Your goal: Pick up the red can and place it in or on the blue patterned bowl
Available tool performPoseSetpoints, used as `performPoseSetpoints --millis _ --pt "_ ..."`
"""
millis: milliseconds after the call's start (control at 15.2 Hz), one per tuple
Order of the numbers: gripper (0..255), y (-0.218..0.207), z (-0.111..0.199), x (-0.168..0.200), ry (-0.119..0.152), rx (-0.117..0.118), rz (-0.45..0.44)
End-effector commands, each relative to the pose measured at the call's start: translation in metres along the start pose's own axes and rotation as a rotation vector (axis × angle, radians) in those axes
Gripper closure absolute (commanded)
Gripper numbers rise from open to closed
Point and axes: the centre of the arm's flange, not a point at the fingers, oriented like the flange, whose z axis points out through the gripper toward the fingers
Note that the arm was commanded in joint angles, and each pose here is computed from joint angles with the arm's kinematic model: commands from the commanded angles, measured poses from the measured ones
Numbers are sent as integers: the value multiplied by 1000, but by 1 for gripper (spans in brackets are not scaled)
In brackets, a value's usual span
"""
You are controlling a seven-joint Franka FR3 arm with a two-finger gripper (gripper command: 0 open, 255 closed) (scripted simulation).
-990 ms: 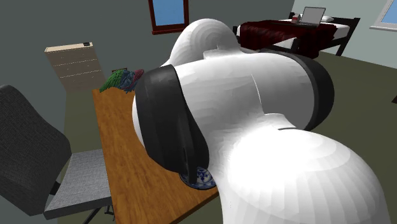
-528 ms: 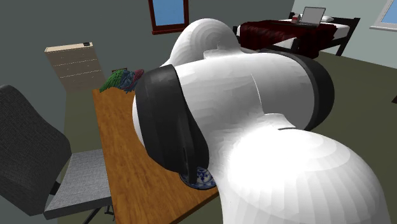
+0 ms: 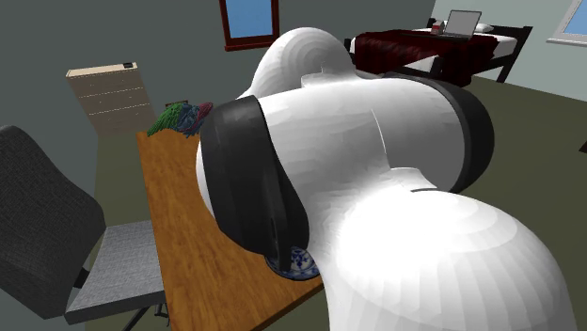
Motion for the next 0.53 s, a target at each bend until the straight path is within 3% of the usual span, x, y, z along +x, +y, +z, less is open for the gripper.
performPoseSetpoints --millis 0,462 --pt "255 -1 -4 -1 -4 1 -2" --pt "255 0 -40 1 -4 1 -2"
